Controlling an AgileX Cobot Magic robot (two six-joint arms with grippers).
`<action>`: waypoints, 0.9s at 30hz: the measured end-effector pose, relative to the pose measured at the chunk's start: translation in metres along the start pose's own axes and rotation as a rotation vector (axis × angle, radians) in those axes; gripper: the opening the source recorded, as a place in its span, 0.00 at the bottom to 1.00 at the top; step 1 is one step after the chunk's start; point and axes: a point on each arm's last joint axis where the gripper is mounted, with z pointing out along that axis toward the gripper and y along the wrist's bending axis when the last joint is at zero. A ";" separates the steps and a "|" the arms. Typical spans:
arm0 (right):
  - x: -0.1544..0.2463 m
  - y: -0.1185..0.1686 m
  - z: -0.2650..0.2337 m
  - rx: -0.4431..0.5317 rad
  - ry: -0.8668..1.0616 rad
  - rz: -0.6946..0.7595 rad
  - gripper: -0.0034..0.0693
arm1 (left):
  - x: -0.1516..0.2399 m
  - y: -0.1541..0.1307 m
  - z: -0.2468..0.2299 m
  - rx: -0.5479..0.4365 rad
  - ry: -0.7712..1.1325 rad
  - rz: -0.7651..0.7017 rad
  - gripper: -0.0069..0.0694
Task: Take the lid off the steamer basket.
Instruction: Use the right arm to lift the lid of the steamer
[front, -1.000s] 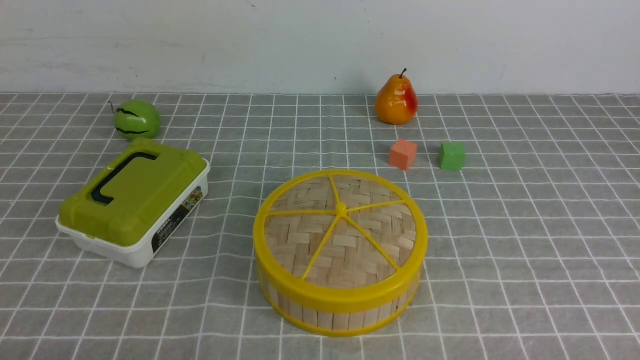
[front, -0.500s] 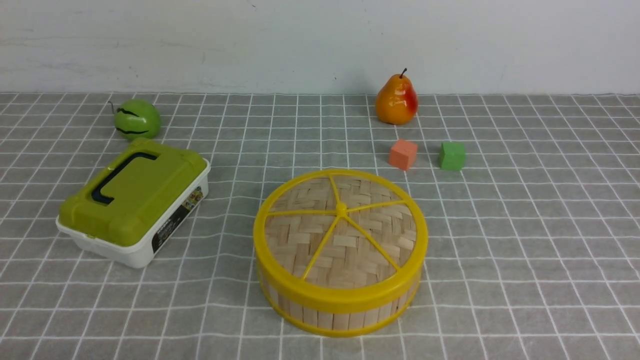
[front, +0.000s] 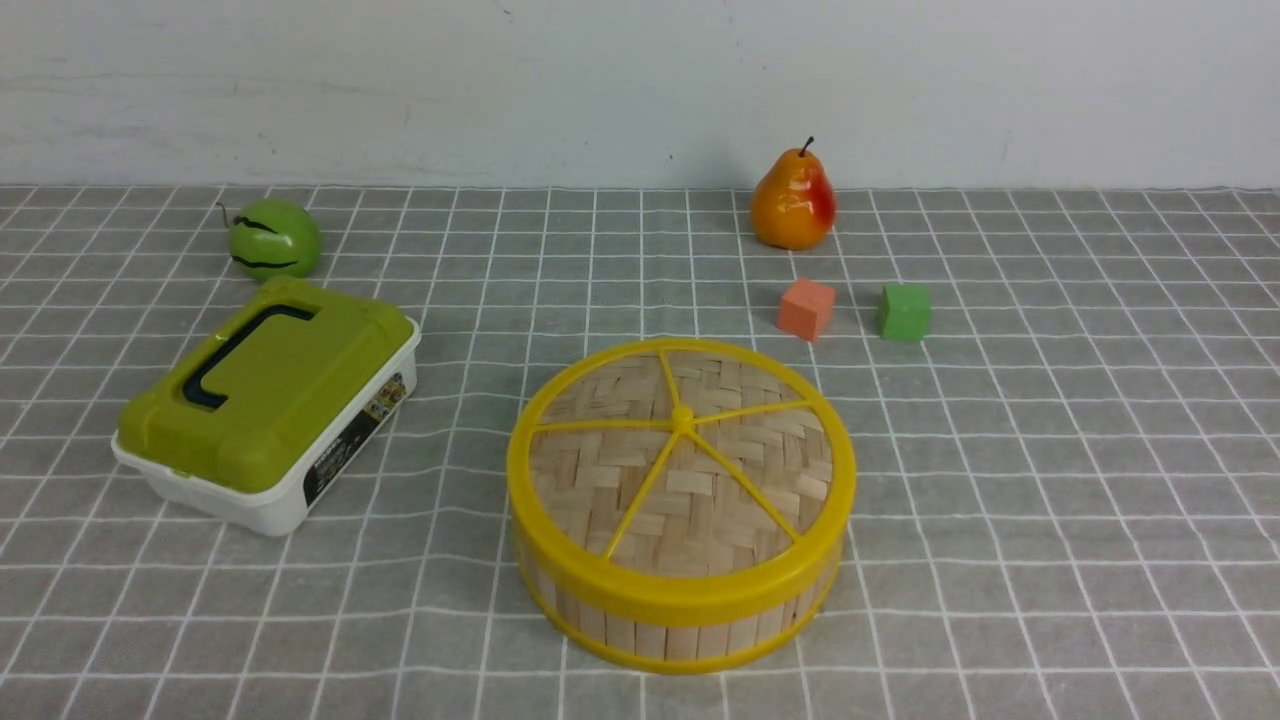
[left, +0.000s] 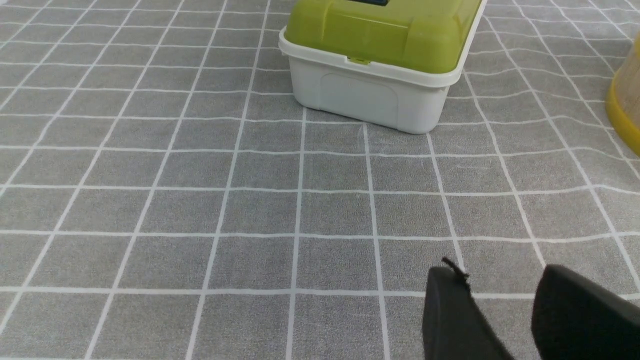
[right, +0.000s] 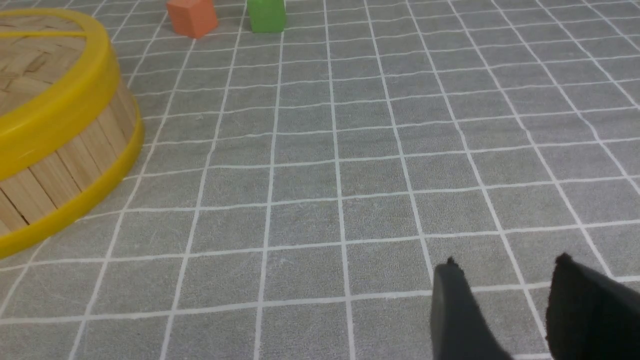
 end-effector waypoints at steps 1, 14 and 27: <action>0.000 0.000 0.000 0.000 0.000 0.000 0.38 | 0.000 0.000 0.000 0.000 0.000 0.000 0.40; 0.000 0.012 -0.001 -0.132 0.037 0.508 0.38 | 0.000 0.000 0.000 0.000 0.000 0.001 0.40; 0.000 0.023 -0.002 -0.244 0.100 0.941 0.38 | 0.000 0.000 0.000 -0.002 0.000 0.004 0.40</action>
